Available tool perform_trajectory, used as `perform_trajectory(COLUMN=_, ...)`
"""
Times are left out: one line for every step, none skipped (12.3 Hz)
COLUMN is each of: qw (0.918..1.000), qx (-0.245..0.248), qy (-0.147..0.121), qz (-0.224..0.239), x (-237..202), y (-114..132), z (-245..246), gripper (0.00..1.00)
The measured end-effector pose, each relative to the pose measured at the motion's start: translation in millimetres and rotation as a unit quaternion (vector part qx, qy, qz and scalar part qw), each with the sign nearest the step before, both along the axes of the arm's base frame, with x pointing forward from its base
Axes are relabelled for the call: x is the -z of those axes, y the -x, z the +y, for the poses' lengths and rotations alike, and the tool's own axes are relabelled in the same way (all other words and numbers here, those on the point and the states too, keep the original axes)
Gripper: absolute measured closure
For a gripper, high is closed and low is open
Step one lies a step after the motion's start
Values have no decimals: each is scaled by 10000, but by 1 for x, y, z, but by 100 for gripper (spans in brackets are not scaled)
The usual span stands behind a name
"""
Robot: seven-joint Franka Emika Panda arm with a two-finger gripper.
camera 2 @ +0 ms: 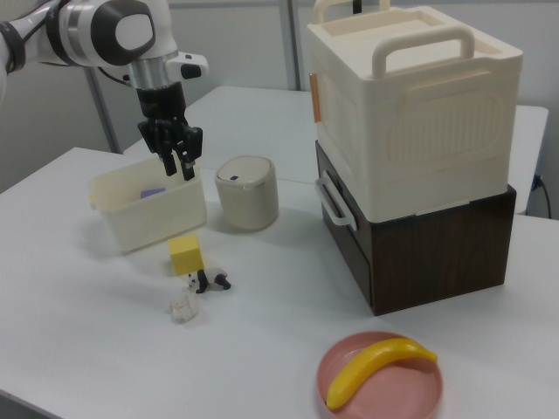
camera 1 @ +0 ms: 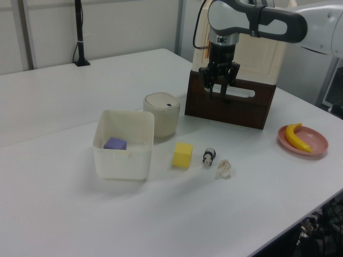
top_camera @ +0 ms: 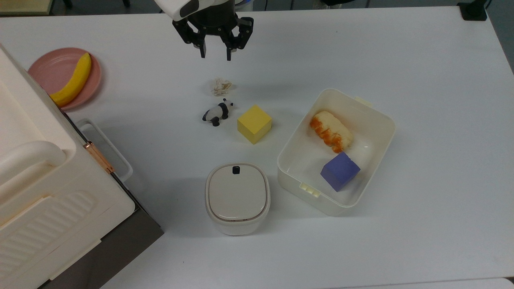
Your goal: Open the trash can
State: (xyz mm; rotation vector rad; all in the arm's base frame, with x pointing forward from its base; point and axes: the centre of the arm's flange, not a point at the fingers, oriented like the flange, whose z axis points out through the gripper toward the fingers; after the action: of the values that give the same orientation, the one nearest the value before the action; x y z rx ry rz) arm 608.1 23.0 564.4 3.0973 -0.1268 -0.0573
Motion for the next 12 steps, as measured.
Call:
perform_trajectory(qw=10000, qx=-20, qy=0, qz=-4, x=1, y=-1, z=0, gripper=59)
perform_trajectory(qw=10000, qx=-49, qy=-1, qz=-47, x=3, y=-3, z=0, gripper=70)
perform_trajectory(qw=9998, qx=-84, qy=-1, qz=-186, x=7, y=-11, z=1, gripper=86)
perform_trajectory(qw=9994, qx=-103, qy=0, qz=-320, x=12, y=-18, z=2, gripper=96)
perform_trajectory(qw=9987, qx=-127, qy=6, qz=-492, x=23, y=-30, z=4, gripper=99)
perform_trajectory(qw=9981, qx=-143, qy=12, qz=-599, x=31, y=-40, z=6, gripper=99)
perform_trajectory(qw=9963, qx=-174, qy=21, qz=-836, x=43, y=-57, z=10, gripper=99)
perform_trajectory(qw=9936, qx=-210, qy=28, qz=-1107, x=53, y=-75, z=14, gripper=99)
perform_trajectory(qw=9894, qx=-262, qy=26, qz=-1427, x=63, y=-91, z=20, gripper=99)
perform_trajectory(qw=9861, qx=-298, qy=23, qz=-1635, x=70, y=-100, z=24, gripper=99)
perform_trajectory(qw=9811, qx=-346, qy=18, qz=-1905, x=79, y=-113, z=30, gripper=99)
perform_trajectory(qw=9783, qx=-366, qy=16, qz=-2039, x=85, y=-119, z=33, gripper=99)
